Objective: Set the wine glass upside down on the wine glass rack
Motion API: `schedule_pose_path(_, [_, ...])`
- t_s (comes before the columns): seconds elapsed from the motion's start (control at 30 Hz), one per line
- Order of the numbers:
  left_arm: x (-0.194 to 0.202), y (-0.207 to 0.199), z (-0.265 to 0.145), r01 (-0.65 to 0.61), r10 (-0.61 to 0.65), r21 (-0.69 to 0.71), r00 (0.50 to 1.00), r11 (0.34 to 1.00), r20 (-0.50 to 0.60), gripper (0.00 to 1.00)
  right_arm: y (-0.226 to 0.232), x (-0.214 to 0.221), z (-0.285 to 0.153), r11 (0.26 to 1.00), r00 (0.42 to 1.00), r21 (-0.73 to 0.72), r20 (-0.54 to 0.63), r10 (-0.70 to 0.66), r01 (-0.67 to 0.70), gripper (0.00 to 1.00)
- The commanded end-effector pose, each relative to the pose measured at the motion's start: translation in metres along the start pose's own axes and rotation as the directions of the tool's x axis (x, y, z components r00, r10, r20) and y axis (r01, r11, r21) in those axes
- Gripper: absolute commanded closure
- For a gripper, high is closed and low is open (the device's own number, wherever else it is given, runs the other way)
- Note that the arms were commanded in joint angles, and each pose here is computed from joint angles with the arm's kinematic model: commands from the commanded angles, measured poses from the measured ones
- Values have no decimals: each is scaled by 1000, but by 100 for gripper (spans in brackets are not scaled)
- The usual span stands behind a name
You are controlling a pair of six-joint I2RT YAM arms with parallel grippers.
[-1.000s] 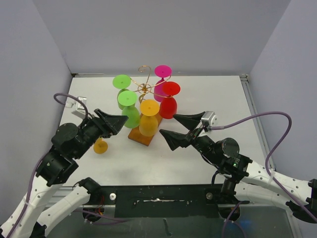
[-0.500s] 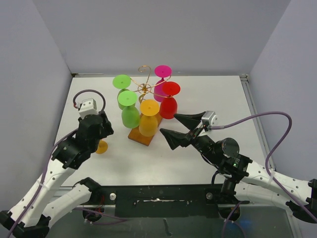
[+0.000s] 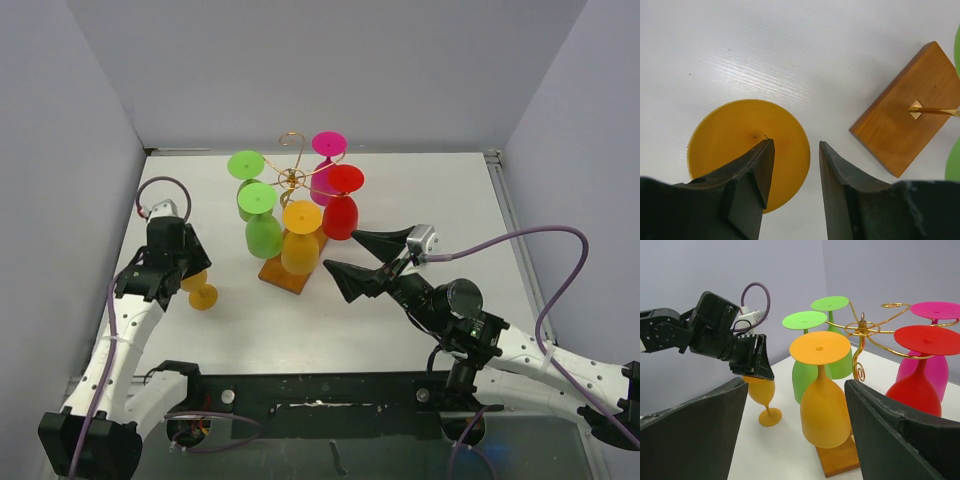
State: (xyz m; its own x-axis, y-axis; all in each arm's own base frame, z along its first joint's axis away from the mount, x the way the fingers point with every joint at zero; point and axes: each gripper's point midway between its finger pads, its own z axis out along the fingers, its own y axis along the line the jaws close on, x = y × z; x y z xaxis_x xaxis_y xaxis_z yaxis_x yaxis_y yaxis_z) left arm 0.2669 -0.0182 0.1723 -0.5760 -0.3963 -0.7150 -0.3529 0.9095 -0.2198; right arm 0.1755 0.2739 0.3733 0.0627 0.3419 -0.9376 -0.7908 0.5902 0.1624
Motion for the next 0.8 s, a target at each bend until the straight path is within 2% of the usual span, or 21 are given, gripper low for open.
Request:
schedule_pose_path(0.0, [-9,-20,6,-1,0,113,1000,994,10,62,-1,-22,-2,1000,997,9,71,24,-25,20])
schedule_pose_path(0.17, [-8,-16,11,-4,3,101,1000,995,10,67,-1,-22,-2,1000,997,11,73,28,-29,20])
schedule_pose_path(0.67, [-13,-9,15,-11,10,60,1000,998,24,100,-1,-22,-2,999,996,11,75,37,-38,20])
schedule_pose_path(0.77, [-22,-7,8,-13,10,49,999,999,52,100,-1,-22,-2,999,996,10,77,38,-39,20])
